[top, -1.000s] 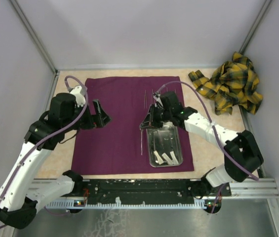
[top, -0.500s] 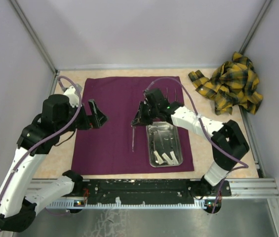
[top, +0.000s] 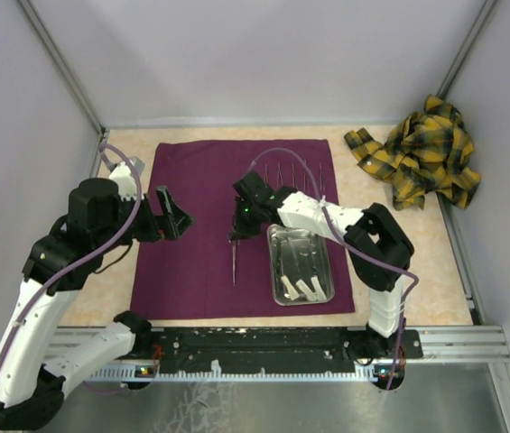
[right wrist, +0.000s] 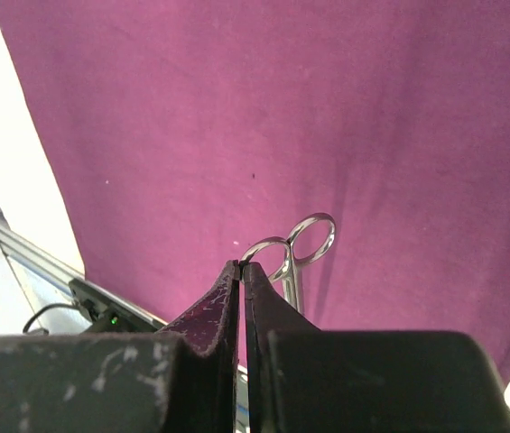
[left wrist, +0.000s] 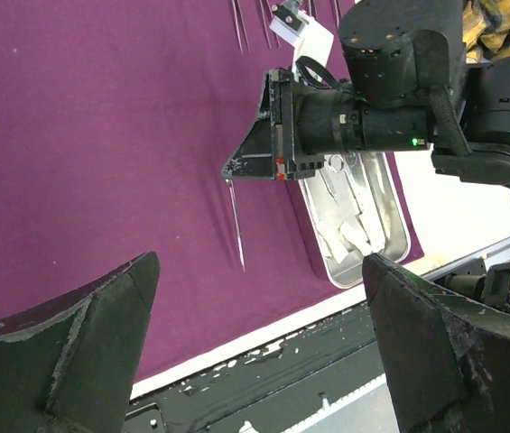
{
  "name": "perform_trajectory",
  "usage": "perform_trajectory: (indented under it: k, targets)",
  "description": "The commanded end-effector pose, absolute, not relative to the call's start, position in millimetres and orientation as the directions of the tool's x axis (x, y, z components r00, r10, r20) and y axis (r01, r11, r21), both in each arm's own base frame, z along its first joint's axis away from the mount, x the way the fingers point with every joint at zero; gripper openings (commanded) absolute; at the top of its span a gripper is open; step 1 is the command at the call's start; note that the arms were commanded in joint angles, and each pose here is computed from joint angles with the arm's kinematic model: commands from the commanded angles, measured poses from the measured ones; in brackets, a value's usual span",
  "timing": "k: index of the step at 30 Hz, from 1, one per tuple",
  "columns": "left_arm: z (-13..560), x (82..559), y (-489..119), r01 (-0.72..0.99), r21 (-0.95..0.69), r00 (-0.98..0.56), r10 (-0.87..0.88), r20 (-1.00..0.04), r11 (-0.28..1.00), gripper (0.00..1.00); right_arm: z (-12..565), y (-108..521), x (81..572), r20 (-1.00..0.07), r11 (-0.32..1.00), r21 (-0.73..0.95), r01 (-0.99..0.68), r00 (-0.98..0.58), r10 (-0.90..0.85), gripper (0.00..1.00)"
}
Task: Open and lay out the surgical kit
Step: Place the medical item in the surgical kit.
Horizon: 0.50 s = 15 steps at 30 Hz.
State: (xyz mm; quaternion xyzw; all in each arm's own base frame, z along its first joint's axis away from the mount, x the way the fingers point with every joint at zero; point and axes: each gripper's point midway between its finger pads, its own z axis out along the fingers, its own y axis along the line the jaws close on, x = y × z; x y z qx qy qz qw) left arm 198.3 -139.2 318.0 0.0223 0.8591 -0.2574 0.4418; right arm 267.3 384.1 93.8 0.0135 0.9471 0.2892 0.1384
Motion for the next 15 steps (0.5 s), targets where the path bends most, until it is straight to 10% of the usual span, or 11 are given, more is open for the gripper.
perform_trajectory:
  k: [1,15]
  targets:
    - [330.6,192.2,-134.8,0.292,-0.406,-0.581,-0.177,-0.795,0.866,1.00,106.7,404.6,276.7,-0.290,0.827,0.559,-0.058,-0.948,0.130,0.00]
    - [330.3,191.6,-133.3,0.306,-0.388,-0.569,-0.160,-0.806,0.869,1.00,78.2,408.9,277.9,-0.266,0.870,0.493,-0.011,-0.954,0.138,0.00]
